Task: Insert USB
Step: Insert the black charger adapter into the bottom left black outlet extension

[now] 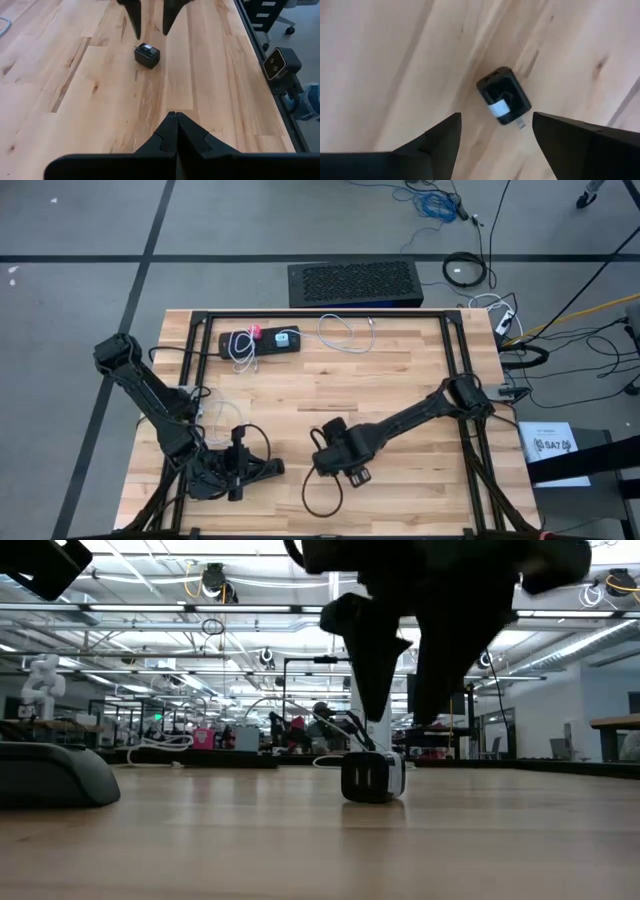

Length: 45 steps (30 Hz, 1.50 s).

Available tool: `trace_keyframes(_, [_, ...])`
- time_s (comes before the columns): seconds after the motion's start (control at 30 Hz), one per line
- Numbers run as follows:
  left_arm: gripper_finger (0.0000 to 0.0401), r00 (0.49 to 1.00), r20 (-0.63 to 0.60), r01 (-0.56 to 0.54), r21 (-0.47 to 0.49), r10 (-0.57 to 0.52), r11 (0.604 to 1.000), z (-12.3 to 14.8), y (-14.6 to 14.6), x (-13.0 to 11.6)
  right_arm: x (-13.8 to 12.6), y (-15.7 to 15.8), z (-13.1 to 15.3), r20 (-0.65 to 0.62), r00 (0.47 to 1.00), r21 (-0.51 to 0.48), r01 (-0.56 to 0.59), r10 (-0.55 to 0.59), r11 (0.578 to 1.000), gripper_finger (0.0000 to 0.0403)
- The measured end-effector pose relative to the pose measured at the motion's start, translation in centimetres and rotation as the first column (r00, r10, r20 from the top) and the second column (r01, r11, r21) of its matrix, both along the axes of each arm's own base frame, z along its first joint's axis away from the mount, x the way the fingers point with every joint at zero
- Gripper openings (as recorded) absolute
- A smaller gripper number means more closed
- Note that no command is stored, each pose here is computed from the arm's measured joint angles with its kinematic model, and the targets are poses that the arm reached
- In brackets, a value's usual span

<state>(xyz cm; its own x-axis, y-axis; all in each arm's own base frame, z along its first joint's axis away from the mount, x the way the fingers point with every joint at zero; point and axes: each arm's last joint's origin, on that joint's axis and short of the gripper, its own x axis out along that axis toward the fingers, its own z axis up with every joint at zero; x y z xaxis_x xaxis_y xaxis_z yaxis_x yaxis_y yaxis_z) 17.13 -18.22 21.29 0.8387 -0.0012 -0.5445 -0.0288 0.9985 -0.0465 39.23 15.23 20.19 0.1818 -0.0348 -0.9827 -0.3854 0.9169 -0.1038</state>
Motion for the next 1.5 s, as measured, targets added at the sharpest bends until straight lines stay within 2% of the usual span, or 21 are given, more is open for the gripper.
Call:
trace_keyframes(0.17, [0.0006,1.000,-0.001,0.000,0.000,0.000,1.000,0.0,0.0,0.0,0.5,0.6,-1.6,0.000,0.988,-0.083,-0.155,0.156,0.984,0.0232])
trace_keyframes(0.5, [0.0006,1.000,-0.010,0.012,-0.008,-0.012,1.000,0.0,0.0,0.0,1.7,0.1,-3.6,0.002,0.978,-0.093,-0.206,0.207,0.974,0.0223])
trace_keyframes(0.6, [0.0006,1.000,-0.010,0.012,-0.008,-0.012,1.000,0.0,0.0,0.0,1.9,-0.1,-3.7,0.009,0.988,-0.072,-0.155,0.156,0.985,0.0192])
trace_keyframes(0.77, [0.0006,1.000,-0.003,0.000,-0.008,0.000,1.000,0.0,0.0,0.0,2.3,-0.4,-3.5,0.032,0.999,0.037,-0.030,0.029,0.999,0.0092])
trace_keyframes(0.87, [0.0006,0.999,0.015,-0.034,-0.012,0.034,0.999,0.0,0.1,0.0,2.8,-0.1,-3.2,0.078,0.996,0.101,0.033,-0.041,0.994,0.0076])
trace_keyframes(0.93, [0.0006,0.998,0.022,-0.061,-0.014,0.061,0.998,0.0,0.1,-0.1,3.2,0.4,-2.8,0.133,0.987,0.150,0.071,-0.091,0.986,0.0020])
trace_keyframes(0.97, [0.0006,0.997,0.027,-0.078,-0.013,0.078,0.997,-0.1,0.1,-0.2,3.4,0.7,-2.7,0.163,0.979,0.164,0.097,-0.124,0.982,0.0007])
trace_keyframes(1.1, [0.0006,0.989,0.066,-0.132,0.008,0.131,0.991,-0.1,0.0,-0.9,4.2,2.1,-2.7,0.266,0.928,0.241,0.198,-0.261,0.950,0.0005])
trace_keyframes(1.23, [0.0006,0.986,0.090,-0.145,0.015,0.143,0.989,-0.2,-0.4,-1.7,4.3,3.6,-1.9,0.370,0.868,0.272,0.239,-0.331,0.932,0.0004])
trace_keyframes(1.33, [0.0006,0.987,0.083,-0.140,0.012,0.138,0.990,-0.3,-0.5,-2.0,3.7,3.9,-2.3,0.326,0.857,0.269,0.319,-0.398,0.909,0.0003])
trace_keyframes(1.43, [0.0006,0.988,0.081,-0.134,0.012,0.132,0.991,-0.3,-0.6,-2.1,3.6,3.7,-2.0,0.273,0.805,0.340,0.431,-0.526,0.836,0.0001])
trace_keyframes(1.5, [0.0006,0.988,0.081,-0.133,0.012,0.132,0.991,-0.3,-0.6,-2.1,3.6,3.7,-1.7,0.260,0.799,0.369,0.437,-0.543,0.820,0.0012])
